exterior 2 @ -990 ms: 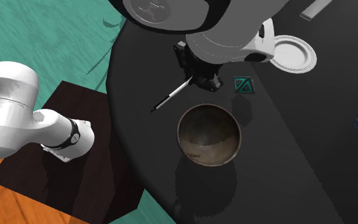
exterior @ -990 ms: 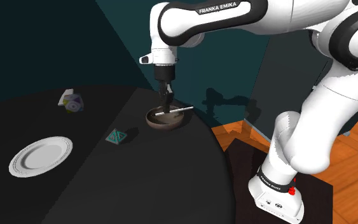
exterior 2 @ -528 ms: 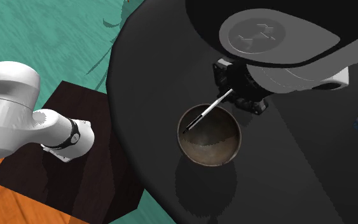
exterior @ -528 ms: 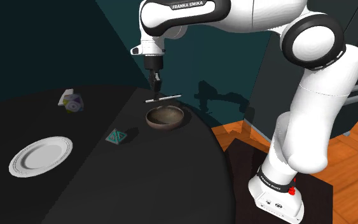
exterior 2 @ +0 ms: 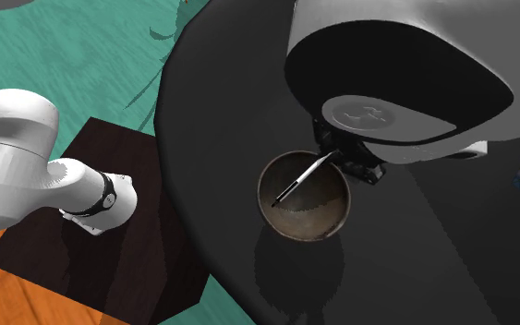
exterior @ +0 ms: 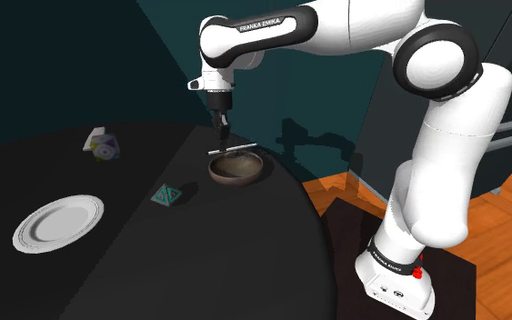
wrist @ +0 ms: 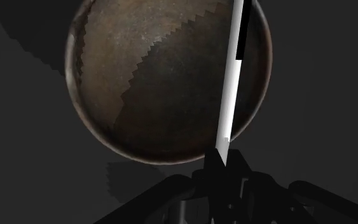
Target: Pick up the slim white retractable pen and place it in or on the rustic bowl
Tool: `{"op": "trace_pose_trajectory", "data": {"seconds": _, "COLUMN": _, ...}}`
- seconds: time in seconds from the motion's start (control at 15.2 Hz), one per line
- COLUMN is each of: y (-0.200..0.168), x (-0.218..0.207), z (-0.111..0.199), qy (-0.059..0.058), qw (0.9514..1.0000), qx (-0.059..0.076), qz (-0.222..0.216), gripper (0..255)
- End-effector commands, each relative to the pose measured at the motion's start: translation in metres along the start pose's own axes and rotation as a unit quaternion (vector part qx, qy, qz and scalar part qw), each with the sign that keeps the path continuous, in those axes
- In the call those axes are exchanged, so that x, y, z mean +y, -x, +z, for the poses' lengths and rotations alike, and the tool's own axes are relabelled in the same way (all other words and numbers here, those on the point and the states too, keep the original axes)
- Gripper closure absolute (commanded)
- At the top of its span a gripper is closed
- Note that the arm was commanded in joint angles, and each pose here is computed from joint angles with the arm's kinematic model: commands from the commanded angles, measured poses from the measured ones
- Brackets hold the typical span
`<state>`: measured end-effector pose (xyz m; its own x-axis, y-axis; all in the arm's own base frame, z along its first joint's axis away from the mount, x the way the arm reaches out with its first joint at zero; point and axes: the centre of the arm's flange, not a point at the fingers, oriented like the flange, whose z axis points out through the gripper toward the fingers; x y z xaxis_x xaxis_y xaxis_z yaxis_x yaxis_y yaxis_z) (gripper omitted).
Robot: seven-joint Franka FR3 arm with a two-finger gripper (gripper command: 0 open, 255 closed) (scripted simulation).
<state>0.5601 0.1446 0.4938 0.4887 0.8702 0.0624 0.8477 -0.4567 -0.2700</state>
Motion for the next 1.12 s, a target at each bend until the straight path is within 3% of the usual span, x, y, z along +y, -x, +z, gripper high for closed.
{"op": "trace_pose_trajectory", "data": {"seconds": 0.0, "y": 0.001, "x": 0.003, "z": 0.011, "qy": 0.0, "qw": 1.0, "qx": 0.0, "qz": 0.0, "gripper": 255}}
{"op": "trace_pose_trajectory", "data": {"seconds": 0.53, "y": 0.004, "x": 0.014, "z": 0.05, "qy": 0.0, "qw": 1.0, "qx": 0.0, "qz": 0.0, "gripper": 255}}
{"op": "trace_pose_trajectory", "data": {"seconds": 0.99, "y": 0.004, "x": 0.014, "z": 0.05, "qy": 0.0, "qw": 1.0, "qx": 0.0, "qz": 0.0, "gripper": 255}}
{"op": "trace_pose_trajectory", "data": {"seconds": 1.06, "y": 0.004, "x": 0.014, "z": 0.05, "qy": 0.0, "qw": 1.0, "qx": 0.0, "qz": 0.0, "gripper": 0}}
